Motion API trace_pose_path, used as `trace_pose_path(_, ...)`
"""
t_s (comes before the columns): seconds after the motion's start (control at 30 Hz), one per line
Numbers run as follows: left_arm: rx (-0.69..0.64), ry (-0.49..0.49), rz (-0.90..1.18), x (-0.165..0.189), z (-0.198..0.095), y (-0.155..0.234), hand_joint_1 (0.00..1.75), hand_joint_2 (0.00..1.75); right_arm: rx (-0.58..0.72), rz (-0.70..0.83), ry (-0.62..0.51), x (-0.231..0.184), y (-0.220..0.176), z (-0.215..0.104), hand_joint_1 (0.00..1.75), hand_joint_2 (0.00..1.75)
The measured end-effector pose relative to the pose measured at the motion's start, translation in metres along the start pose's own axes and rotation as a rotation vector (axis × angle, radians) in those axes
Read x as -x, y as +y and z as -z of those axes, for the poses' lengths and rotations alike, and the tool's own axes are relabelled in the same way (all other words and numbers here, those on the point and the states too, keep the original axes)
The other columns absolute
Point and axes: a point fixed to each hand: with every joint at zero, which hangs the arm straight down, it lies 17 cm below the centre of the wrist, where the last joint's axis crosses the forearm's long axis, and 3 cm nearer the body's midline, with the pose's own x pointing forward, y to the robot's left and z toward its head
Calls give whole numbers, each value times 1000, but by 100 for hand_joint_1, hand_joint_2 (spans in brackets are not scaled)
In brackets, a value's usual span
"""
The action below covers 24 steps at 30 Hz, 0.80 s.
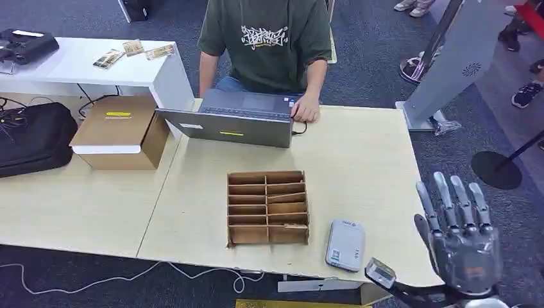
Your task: Pass the card to the sensor for recognition and then transmit it.
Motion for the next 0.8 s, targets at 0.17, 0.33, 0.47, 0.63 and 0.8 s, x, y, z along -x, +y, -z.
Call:
trace_pose_path(0.17,6,-18,-32,-3,0,-5,0,0,-173,31,180,19,13,-54,0,175)
trace_pose_path(0.33,15,-26,-49,-4,0,-9,0,0,-275,61,163,11,15,-79,0,175)
trace_pose_path(0.47,17,-34,-73,-4,0,-12,0,0,-348,89,131,5,16,-94,0,175)
trace_pose_path(0.63,24,-50,-93,-14,1,-17,0,0,-407,125,298,70,61,-6,0,175)
trace_pose_path(0.8,19,-44,-113,-8,1,-15,0,0,-429,215,604,-22,54,34,0,175)
